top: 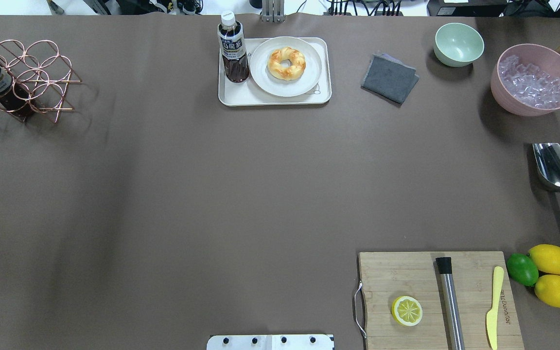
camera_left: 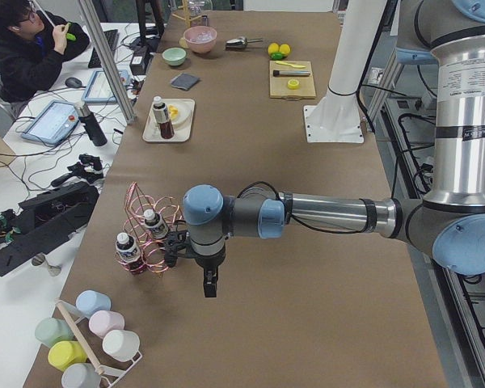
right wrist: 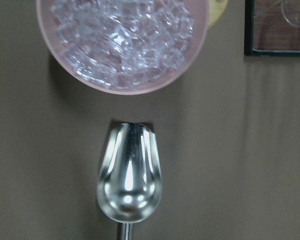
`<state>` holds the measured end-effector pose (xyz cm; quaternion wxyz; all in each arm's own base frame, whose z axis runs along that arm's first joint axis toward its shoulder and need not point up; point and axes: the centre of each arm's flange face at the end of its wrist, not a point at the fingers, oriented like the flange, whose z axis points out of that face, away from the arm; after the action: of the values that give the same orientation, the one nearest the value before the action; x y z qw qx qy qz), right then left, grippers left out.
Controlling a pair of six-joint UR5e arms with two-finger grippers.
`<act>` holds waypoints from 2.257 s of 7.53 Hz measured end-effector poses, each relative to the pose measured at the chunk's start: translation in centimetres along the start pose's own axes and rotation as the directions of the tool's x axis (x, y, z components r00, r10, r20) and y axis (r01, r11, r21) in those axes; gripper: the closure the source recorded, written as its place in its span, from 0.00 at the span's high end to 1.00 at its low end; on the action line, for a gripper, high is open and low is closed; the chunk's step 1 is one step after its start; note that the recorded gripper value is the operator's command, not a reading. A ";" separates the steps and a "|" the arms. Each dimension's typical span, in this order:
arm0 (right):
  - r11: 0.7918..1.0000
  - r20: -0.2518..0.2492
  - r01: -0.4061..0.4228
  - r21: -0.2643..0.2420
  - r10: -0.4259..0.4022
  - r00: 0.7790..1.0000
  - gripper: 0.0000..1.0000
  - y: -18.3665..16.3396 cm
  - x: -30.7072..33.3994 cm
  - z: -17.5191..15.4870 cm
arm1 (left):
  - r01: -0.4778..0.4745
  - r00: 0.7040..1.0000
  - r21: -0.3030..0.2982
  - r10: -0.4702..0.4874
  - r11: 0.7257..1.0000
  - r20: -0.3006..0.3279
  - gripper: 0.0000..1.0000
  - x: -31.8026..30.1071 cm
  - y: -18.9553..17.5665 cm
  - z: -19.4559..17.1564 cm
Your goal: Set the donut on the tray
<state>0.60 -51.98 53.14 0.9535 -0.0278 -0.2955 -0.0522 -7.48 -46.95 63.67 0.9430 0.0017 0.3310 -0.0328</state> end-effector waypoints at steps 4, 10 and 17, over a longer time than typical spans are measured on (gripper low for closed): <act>0.995 0.028 -0.069 -0.076 0.071 0.997 1.00 2.6 8.4 5.1 | 0.001 1.000 -0.003 -0.001 1.000 0.003 0.98 -0.2 0.0 0.2; 0.991 0.037 -0.111 -0.071 0.114 0.993 1.00 4.0 11.5 6.7 | -0.007 1.000 0.005 0.007 1.000 0.012 0.98 -0.2 0.0 0.0; 0.991 0.081 -0.119 -0.068 0.124 0.989 1.00 4.1 11.6 6.9 | -0.014 1.000 0.010 0.014 1.000 0.014 0.98 0.0 -0.3 -0.2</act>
<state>6.69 -48.29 65.31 0.9402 -0.0779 -0.3316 -0.0021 -7.62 -47.27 63.55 0.9455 0.0086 0.3242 -0.0277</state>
